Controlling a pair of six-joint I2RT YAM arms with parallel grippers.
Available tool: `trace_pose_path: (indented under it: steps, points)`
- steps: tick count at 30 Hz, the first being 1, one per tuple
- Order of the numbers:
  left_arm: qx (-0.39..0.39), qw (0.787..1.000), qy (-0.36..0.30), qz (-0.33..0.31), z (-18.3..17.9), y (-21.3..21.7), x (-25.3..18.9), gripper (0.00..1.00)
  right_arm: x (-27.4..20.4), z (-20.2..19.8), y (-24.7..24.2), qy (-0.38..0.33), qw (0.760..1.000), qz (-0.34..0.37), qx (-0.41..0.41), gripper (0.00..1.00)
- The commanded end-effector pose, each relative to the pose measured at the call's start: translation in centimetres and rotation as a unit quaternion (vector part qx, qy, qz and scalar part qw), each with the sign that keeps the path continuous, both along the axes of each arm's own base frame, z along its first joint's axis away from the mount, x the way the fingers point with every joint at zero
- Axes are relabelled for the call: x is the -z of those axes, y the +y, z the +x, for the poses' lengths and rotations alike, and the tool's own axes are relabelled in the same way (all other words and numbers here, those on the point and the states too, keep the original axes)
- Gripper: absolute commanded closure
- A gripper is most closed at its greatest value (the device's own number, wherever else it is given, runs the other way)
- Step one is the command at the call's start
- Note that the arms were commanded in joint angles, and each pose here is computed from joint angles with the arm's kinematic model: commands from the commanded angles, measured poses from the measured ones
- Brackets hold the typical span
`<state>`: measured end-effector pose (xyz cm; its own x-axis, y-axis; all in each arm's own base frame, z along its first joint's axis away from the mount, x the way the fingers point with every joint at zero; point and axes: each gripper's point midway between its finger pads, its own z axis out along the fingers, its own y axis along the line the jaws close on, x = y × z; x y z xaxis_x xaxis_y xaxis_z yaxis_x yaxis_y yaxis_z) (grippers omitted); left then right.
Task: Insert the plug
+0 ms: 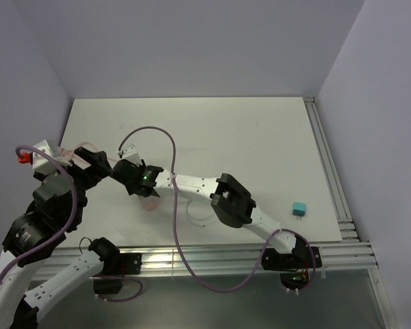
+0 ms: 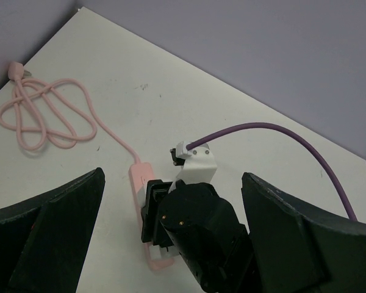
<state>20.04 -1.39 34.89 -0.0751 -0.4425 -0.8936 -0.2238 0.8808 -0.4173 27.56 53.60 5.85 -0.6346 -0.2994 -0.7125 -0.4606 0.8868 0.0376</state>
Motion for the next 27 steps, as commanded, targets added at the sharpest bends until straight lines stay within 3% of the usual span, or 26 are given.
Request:
trace_pose_path:
  steps: [1,2,6,10,14,21,27]
  points:
    - [0.012,1.0,0.003,-0.002,0.3,-0.7,-0.2,0.0,5.6,-2.9,-2.5,0.094,0.994,-0.058,-0.029,0.61]
    - [0.012,1.0,0.004,-0.004,0.4,-0.8,-0.2,0.01,3.8,-2.3,-2.2,0.083,0.995,-0.042,-0.033,0.44]
    - [0.013,1.0,0.008,-0.007,0.5,-0.9,0.1,0.01,-0.3,-0.8,-1.7,0.059,0.997,-0.004,-0.053,0.28]
    - [0.017,1.0,0.018,-0.012,0.4,-1.2,0.4,0.0,-4.5,-0.1,-1.2,0.042,0.996,0.038,-0.063,0.25]
    - [0.019,0.999,0.017,-0.028,0.2,-1.4,0.3,0.01,-9.6,-1.0,-1.0,0.03,0.991,0.089,-0.092,0.19]
    - [-0.005,0.999,0.028,-0.023,0.3,-0.7,0.7,0.01,-16.0,-3.2,-2.0,0.029,0.98,0.143,-0.133,0.17]
    - [-0.003,0.999,0.035,-0.014,0.9,-1.2,0.7,0.0,-18.2,-5.9,-8.1,0.059,0.984,0.135,-0.095,0.14]
